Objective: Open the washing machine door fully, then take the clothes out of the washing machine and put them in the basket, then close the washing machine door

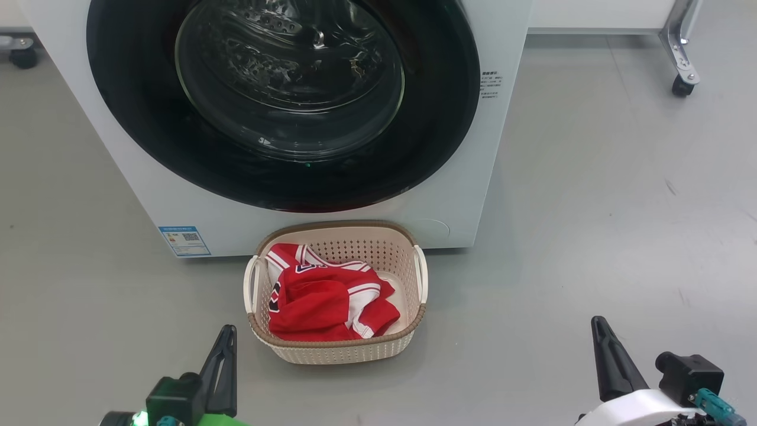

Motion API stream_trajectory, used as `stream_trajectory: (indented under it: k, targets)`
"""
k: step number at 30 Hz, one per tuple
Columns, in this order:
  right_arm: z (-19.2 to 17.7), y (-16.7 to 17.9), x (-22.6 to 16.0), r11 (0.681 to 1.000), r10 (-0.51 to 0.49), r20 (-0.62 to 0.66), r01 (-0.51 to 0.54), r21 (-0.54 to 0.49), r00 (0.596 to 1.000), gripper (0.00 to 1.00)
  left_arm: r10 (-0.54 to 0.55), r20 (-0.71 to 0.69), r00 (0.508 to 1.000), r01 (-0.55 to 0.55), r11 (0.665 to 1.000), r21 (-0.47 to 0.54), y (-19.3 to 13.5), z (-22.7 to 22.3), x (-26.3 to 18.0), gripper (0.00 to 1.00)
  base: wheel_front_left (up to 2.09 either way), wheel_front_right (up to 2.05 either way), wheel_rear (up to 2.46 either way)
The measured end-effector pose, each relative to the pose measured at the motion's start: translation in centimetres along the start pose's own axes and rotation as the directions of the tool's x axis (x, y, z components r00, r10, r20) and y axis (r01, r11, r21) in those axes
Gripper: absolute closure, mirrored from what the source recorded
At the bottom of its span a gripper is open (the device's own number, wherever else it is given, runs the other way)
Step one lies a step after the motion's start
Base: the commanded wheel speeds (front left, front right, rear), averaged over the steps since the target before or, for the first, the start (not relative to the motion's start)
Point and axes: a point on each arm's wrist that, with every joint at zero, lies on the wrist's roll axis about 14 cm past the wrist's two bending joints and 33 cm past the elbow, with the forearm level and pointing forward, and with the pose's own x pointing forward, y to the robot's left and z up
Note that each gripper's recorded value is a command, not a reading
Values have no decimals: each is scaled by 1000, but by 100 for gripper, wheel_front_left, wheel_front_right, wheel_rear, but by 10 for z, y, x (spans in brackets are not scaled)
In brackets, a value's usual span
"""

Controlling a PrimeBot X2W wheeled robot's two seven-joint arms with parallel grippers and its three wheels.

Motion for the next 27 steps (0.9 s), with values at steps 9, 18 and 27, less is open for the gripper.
stream_trajectory:
  k: [9,18,27]
  targets:
    - [1,-6,1,991,-30,-13,32,131,999,100,6,2,1000,-6,990,-137,0,3,-1,100,0,0,0]
    - [2,-13,2,968,-59,-21,62,242,998,100,39,-17,999,-42,959,-279,12,2,0,100,0,0,0]
    - [5,-21,6,936,-75,-28,80,342,997,100,53,-45,998,-66,916,-396,18,-2,1,100,0,0,0]
